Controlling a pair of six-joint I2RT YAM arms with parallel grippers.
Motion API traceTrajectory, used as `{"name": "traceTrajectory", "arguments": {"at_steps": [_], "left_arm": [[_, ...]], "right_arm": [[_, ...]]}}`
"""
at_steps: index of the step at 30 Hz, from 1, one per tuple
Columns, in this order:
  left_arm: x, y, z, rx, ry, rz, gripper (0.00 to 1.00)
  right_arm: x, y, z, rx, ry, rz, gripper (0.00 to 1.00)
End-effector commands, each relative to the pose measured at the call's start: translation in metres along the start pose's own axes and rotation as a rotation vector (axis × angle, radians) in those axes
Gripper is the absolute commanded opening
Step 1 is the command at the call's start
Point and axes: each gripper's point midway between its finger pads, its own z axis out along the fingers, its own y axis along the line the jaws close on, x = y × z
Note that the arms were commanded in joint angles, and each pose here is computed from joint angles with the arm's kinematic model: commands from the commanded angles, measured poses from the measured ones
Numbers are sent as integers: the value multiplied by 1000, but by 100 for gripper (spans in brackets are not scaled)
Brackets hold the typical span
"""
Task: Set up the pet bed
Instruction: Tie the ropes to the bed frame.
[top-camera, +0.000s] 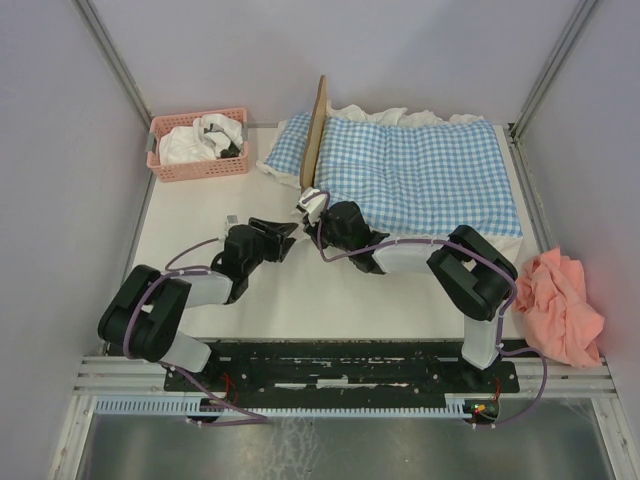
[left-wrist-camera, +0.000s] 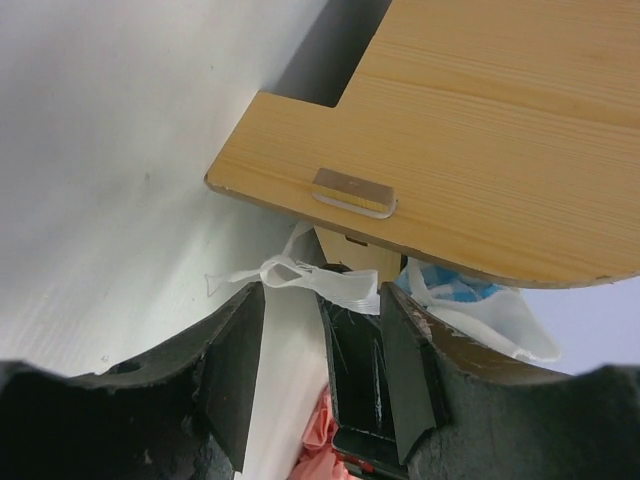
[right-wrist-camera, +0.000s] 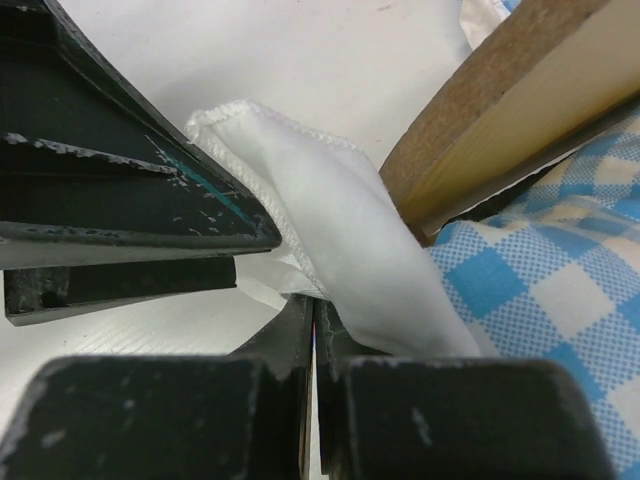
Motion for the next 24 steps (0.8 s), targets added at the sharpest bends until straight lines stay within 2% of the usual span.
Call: {"name": "traceTrajectory", "arguments": {"at_steps": [1,6,15,23,24], "left_arm": [[0,-41,5,114,23,-92,57],[-2,-42,8,108,15,-109,57],[5,-32,16,85,55,-122,43],[2,-43,18,131,42,-99,4],[2,-43,19,133,41,-96,3]], "right_arm": [[-24,-2,-3,-3,-83,4,2],[-25,-1,-3,-8,-88,8,2],[-26,-1,-4,-6,-91,13,2],[-19,-2,-8,-6,-81,-38,2],[-20,-3,-8,-8,-81,-47,2]]}}
